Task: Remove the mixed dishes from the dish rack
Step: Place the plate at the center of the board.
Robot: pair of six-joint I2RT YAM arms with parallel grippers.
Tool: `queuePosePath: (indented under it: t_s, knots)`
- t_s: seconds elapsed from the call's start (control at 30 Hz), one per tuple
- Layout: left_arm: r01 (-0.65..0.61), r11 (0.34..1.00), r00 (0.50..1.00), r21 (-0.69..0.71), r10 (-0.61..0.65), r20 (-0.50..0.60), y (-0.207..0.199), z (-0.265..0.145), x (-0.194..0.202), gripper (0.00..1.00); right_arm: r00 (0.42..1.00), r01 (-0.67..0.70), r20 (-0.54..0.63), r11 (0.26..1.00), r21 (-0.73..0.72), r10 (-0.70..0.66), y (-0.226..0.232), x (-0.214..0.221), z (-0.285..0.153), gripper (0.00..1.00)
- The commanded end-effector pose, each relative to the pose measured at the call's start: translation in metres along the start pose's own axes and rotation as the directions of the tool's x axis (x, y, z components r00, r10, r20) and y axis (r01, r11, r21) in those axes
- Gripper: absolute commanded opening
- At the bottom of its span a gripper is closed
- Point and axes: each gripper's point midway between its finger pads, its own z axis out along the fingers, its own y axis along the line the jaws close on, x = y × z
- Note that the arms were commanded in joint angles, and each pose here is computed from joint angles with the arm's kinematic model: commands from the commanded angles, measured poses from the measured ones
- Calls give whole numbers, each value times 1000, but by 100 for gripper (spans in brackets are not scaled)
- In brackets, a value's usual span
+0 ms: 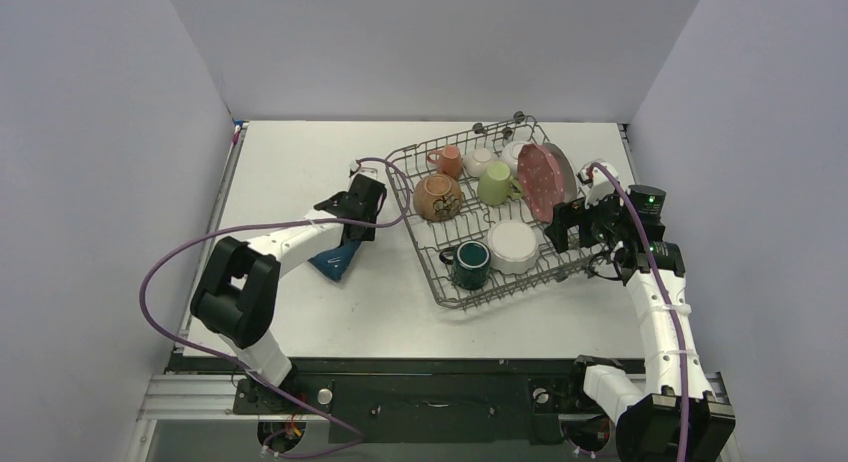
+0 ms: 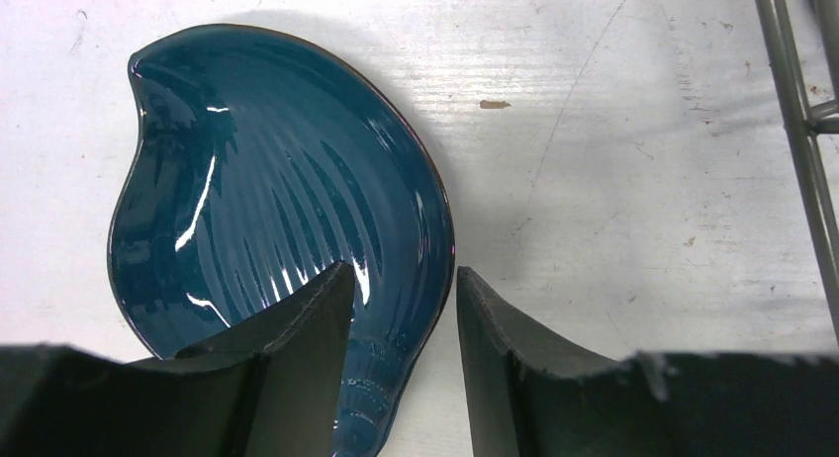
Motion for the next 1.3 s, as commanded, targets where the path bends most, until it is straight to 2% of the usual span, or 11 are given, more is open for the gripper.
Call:
queuePosePath:
  t_s: [0.0,0.23,0.43,0.6,0.63,0.83,1.0,1.13,1.27]
  knots:
    - [77,996,993,51,-82,90,-3,-14,-26,41,999,32,15,999,2,-32,-2,-4,3,100]
    - [114,986,987,120,-126,100,-9,-27,-30,49,999,47,12,999,10,-47,-4,-3,3,100]
    - [179,954,964,243,-219,149,-8,-60,-49,75,993,116,-27,992,56,-115,-6,-8,7,100]
    - [230,885,934,404,-317,163,-7,-91,-61,93,969,216,-139,975,59,-206,-7,-26,17,100]
    - [253,867,916,429,-357,183,1,-99,-65,99,964,228,-155,972,57,-217,-5,-30,20,100]
    - [286,740,846,609,-494,202,16,-135,-64,96,955,183,-258,976,116,-148,-25,-55,37,100]
    - [291,726,802,623,-540,255,31,-153,-65,96,960,139,-271,962,234,-73,-51,-71,51,99]
    - [287,722,801,629,-541,255,30,-153,-65,96,959,114,-282,957,266,-36,-61,-76,65,90]
    - [286,717,807,635,-537,243,28,-151,-62,96,956,94,-295,960,265,-12,-65,-79,81,77]
